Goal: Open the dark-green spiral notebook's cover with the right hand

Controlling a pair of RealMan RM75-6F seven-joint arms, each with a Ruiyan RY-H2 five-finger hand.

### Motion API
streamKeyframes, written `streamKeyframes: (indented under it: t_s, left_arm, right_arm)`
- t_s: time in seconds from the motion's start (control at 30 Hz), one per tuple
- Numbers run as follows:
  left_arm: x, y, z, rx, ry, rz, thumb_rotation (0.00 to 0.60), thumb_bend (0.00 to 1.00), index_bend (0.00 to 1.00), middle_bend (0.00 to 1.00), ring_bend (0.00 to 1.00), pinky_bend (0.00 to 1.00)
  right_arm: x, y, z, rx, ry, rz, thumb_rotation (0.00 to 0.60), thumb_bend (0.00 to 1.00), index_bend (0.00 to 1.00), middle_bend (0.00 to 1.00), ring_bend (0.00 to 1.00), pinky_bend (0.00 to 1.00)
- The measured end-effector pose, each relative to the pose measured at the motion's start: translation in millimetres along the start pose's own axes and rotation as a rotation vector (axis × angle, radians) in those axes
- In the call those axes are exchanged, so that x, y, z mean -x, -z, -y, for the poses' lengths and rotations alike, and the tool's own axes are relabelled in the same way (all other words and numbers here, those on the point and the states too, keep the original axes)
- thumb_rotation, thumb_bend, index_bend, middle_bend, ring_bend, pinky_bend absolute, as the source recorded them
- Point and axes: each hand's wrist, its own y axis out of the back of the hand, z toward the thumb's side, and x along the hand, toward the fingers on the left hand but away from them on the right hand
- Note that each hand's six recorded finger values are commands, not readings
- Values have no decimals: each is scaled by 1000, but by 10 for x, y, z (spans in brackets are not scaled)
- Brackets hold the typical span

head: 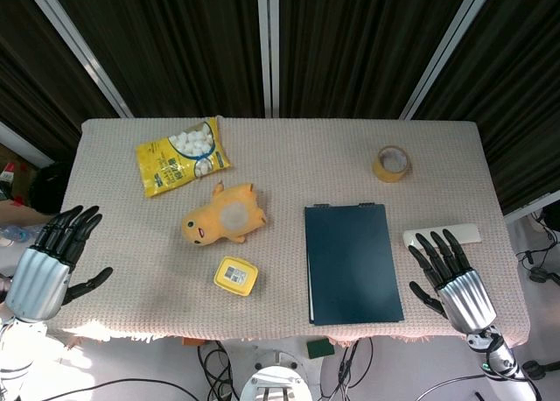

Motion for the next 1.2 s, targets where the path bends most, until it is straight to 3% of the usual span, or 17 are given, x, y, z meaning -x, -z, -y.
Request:
streamKeyframes:
  t_s: [0.1,0.23,0.4,0.53,0.8,0.97,1.2]
  left_arm:
    - [-49,-63,-37,-1,-22,20,600,98,45,87,90,187]
    - [-47,-60,5,-1,-1,12,600,98,45,87,90,187]
    - [-4,-3,86,-1,37,-19,600,98,46,87,90,187]
    - [43,21,139,-6,67,-36,600,98,50,87,90,187]
    - [116,70,259,2,126,-80,600,98,50,87,90,187]
    - [129,62,309,24,138,-89,600,98,50,87,90,187]
    - [177,22,266,33,119,-94,600,98,50,87,90,187]
  right_arm:
    - [83,-26,18,30,45,-12,600,233,0,0,0,0]
    - [134,-35,25,54,80,-23,600,235,0,0,0,0]
    - [101,-15,83,59,21,-33,600,223,1,0,0,0]
    - [23,39,159,39,-105,-46,600,214,49,0,0,0]
    - [-307,298,174,-183,-459,-60,600,192,56,0,0,0]
    - [-498,241,312,-152,-669,-27,600,153,56,0,0,0]
    - [-544,-8,490,-116,-772,-87,600,147,56,0,0,0]
